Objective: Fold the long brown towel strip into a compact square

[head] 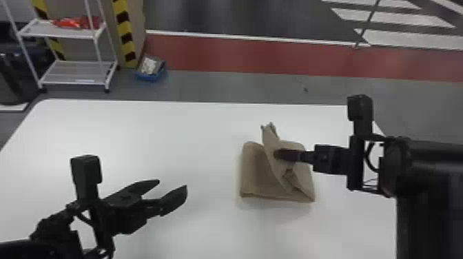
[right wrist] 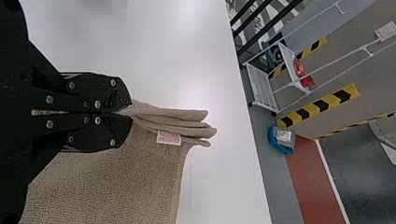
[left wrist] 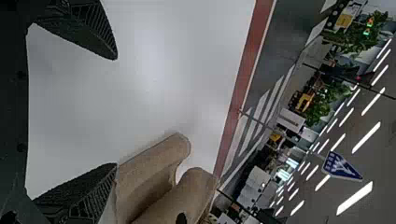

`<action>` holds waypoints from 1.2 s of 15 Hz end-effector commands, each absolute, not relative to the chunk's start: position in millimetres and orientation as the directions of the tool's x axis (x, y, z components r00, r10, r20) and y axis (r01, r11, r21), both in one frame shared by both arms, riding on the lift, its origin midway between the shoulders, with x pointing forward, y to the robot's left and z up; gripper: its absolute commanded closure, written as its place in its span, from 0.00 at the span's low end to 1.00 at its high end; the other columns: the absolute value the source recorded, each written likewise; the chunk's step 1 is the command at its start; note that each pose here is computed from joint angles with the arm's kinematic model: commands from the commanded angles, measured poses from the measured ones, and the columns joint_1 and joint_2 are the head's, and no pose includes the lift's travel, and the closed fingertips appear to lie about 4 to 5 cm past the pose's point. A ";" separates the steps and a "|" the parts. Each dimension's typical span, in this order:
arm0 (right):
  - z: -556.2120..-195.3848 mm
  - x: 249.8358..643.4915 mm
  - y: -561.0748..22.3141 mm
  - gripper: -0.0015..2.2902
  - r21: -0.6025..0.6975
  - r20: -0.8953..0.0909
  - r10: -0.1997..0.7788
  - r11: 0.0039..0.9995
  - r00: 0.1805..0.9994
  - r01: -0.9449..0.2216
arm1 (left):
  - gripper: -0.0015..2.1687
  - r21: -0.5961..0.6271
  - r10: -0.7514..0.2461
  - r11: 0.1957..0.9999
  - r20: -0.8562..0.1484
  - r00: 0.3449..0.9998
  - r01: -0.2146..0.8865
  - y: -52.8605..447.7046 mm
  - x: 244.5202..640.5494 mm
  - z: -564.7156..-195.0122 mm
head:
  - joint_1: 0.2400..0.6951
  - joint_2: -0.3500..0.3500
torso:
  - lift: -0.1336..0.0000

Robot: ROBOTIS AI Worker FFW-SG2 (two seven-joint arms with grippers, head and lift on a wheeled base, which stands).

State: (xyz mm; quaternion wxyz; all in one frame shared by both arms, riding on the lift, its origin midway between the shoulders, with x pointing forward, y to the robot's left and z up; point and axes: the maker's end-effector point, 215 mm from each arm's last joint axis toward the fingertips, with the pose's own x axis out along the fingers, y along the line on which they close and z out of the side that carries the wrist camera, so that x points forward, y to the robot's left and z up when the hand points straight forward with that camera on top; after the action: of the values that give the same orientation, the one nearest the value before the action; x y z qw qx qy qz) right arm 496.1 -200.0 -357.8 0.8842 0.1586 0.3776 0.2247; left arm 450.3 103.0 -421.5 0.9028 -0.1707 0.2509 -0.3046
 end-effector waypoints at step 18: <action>-371.8 459.3 -153.8 0.36 0.575 -0.534 0.657 0.744 0.532 -0.340 | 0.03 -0.475 -0.628 0.757 -0.339 0.701 0.449 113.1 450.3 -421.4 | 1.00 0.43 | 0.07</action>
State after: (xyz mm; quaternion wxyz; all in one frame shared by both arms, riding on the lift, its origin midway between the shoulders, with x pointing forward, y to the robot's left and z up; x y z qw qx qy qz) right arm 466.9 -149.1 -371.9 0.8524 0.1967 0.3872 0.2912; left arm 449.8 113.5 -421.1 0.9043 -0.1798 0.2469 -0.2983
